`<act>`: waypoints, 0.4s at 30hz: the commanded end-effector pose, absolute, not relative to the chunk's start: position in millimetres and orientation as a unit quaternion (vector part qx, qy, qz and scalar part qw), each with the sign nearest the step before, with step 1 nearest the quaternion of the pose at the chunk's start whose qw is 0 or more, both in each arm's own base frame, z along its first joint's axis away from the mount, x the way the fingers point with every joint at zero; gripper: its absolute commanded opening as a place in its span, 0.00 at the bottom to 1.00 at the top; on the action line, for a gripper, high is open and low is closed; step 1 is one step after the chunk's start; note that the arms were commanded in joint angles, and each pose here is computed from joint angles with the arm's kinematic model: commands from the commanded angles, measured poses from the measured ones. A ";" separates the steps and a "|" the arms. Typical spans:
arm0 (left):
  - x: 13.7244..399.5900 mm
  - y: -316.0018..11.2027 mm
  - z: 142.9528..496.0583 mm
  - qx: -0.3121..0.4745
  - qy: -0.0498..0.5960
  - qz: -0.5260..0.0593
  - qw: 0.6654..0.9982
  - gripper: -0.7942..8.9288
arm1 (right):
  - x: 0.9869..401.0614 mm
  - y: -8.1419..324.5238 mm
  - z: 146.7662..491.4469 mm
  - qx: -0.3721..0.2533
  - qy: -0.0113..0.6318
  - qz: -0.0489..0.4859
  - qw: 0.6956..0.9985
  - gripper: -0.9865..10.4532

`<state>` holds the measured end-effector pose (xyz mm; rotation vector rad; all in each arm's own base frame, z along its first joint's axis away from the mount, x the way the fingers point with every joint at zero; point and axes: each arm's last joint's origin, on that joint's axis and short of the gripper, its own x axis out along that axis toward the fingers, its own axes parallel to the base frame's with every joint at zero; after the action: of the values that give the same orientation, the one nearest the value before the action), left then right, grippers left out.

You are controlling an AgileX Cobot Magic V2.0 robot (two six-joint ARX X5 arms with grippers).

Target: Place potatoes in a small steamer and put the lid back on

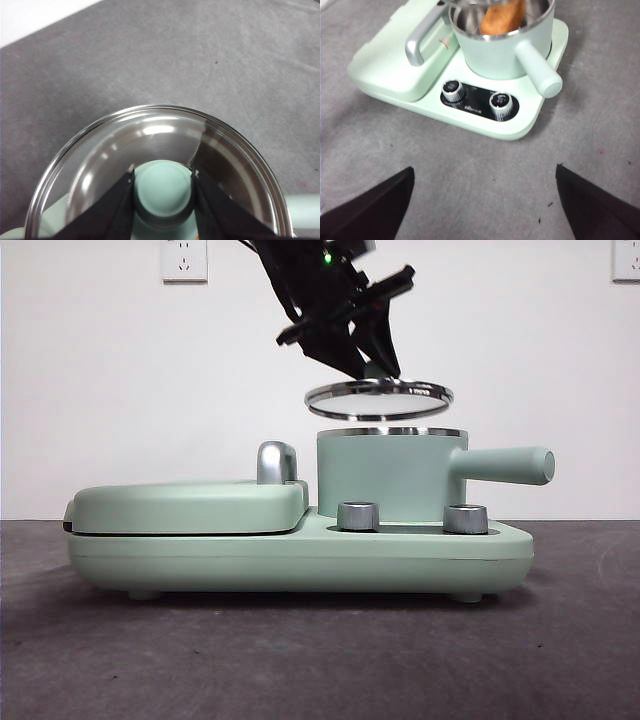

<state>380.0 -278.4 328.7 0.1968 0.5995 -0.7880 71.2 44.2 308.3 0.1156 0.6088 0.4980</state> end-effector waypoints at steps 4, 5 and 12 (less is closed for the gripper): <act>380.7 -294.8 330.2 0.095 0.257 -0.394 0.877 0.10 | 71.4 45.1 310.9 0.062 0.291 0.245 0.923 0.47; 380.5 -295.8 329.1 0.095 0.259 -0.395 0.876 0.10 | 71.4 45.1 311.0 0.062 0.290 0.245 0.923 0.47; 382.4 -297.0 323.9 0.100 0.264 -0.395 0.874 0.10 | 71.3 45.2 311.0 0.067 0.292 0.245 0.922 0.47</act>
<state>379.8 -290.8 319.0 0.2057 0.5960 -0.8096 71.3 44.3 308.5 0.1231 0.6082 0.4975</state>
